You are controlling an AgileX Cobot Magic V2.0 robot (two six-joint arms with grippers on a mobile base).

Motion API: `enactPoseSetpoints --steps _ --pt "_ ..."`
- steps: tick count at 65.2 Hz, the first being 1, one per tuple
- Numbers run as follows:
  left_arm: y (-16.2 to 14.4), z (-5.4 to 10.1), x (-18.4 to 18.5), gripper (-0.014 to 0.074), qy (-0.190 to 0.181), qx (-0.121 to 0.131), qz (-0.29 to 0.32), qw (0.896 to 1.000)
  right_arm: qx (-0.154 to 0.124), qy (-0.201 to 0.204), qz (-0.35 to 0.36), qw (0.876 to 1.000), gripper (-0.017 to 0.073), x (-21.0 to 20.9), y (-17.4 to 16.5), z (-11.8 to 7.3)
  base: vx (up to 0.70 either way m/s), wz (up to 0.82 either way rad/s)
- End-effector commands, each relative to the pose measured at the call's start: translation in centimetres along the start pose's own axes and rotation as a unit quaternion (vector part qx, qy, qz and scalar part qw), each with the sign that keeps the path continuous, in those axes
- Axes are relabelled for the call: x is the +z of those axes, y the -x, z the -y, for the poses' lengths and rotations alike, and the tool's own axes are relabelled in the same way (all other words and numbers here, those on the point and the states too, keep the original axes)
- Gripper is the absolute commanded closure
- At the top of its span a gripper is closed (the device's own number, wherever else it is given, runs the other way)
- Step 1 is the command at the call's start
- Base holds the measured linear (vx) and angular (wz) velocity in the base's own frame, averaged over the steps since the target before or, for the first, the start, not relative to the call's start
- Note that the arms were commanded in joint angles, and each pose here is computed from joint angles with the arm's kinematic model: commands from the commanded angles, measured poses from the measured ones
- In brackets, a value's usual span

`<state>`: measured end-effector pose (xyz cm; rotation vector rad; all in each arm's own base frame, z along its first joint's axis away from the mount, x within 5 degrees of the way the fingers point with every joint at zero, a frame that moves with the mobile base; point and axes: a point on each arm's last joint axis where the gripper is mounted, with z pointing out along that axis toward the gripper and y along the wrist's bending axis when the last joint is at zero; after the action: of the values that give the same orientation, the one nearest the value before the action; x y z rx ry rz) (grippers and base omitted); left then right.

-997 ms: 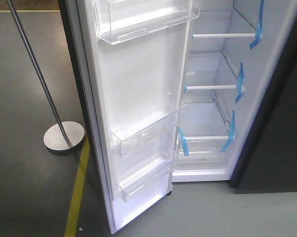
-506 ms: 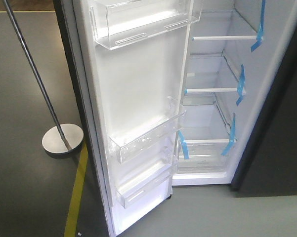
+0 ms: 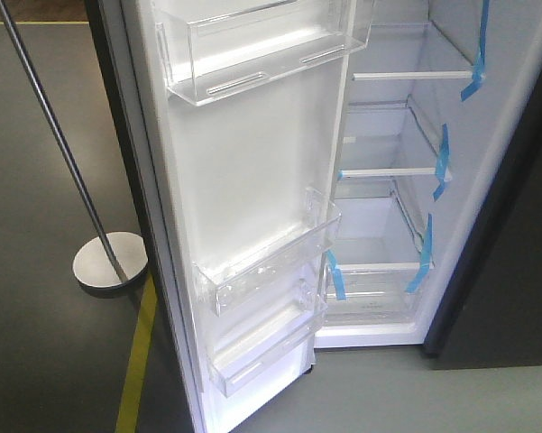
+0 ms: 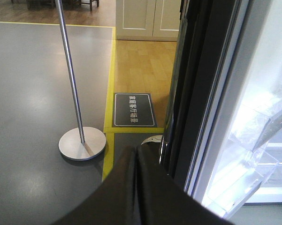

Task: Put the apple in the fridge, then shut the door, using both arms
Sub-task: 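Drive closer to the open refrigerator door holding the apple in the right gripper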

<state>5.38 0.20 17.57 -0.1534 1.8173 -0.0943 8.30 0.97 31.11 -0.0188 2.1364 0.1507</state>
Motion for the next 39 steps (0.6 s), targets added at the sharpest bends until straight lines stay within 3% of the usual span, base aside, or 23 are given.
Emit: enactPoseSetpoints --steps 1,39 --pt "0.06 0.08 0.09 0.0598 -0.009 -0.004 0.032 0.999 0.003 -0.004 0.047 0.999 0.0474 -0.48 1.38 -0.02 0.06 -0.02" --pt "0.06 0.08 0.09 0.0598 -0.009 -0.004 0.032 0.999 0.003 -0.004 0.047 0.999 0.0474 -0.48 1.38 -0.02 0.04 -0.01"
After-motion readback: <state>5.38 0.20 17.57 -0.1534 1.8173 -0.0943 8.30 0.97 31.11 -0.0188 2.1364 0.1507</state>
